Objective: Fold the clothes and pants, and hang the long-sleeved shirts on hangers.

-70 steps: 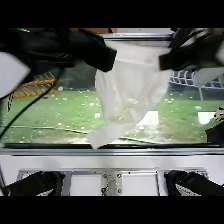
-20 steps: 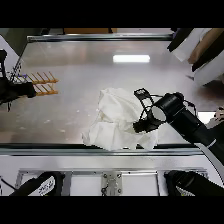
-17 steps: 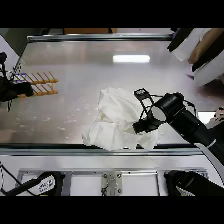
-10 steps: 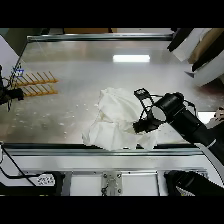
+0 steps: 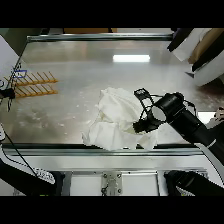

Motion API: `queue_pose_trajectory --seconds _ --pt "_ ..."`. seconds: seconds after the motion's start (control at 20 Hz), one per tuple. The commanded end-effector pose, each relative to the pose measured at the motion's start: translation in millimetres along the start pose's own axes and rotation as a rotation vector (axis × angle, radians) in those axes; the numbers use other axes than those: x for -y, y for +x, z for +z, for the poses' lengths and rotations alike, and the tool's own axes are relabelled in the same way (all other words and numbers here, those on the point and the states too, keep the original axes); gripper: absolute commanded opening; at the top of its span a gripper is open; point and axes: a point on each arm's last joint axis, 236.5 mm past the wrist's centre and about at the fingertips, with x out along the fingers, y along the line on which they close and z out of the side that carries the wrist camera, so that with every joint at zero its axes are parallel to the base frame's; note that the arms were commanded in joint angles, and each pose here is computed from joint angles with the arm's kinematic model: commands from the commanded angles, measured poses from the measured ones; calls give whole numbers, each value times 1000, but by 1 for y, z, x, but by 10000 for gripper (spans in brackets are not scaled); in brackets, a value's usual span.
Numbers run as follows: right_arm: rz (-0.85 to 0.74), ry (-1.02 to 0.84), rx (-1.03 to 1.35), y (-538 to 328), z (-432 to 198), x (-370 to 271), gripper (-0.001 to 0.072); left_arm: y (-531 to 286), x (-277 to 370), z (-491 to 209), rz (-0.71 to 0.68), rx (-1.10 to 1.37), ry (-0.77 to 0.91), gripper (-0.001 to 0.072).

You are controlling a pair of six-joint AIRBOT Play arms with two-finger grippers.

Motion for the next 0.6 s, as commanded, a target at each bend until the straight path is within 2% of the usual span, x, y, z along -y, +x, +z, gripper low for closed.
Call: queue_pose_trajectory --seconds 0.0,0.55 --pt "0 0 0 0 0 0 18 39 -3 -6 1 -41 -6 700" --pt "1 0 -1 0 0 0 18 95 3 -23 -17 -110 -18 694"
